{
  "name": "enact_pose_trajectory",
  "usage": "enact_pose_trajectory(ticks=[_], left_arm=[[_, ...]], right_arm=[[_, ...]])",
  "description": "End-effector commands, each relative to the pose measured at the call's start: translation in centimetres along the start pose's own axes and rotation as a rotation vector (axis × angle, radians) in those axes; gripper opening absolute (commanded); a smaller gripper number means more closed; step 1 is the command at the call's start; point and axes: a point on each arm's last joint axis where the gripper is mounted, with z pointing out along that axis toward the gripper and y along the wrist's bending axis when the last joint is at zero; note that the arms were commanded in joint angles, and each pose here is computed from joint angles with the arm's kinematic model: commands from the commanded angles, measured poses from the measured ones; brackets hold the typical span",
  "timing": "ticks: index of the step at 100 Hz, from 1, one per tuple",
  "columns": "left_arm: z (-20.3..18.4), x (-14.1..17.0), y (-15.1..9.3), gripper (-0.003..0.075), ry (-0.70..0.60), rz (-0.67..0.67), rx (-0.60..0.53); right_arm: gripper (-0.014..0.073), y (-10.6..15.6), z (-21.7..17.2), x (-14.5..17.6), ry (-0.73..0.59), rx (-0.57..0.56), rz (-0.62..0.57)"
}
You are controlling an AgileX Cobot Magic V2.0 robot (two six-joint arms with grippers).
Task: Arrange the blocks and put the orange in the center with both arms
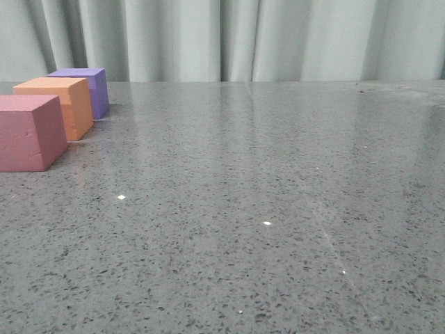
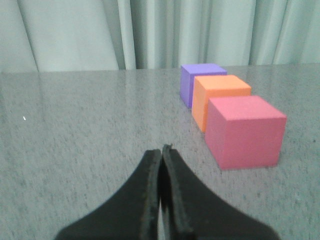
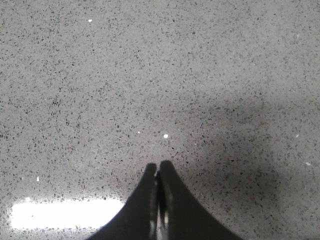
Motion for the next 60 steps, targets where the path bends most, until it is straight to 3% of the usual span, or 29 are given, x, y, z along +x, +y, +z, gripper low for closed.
enact_pose_trajectory(ticks=[1, 60], left_arm=[[-0.2, -0.2, -0.2, -0.0019, -0.116, -0.028, 0.028], [0.0, 0.7, -0.2, -0.0019, -0.083, -0.021, 0.025]], right_arm=[[-0.0067, 0.0, -0.6, -0.7, -0.068, -0.007, -0.005], [-0.0067, 0.0, -0.6, -0.7, -0.068, -0.006, -0.006]])
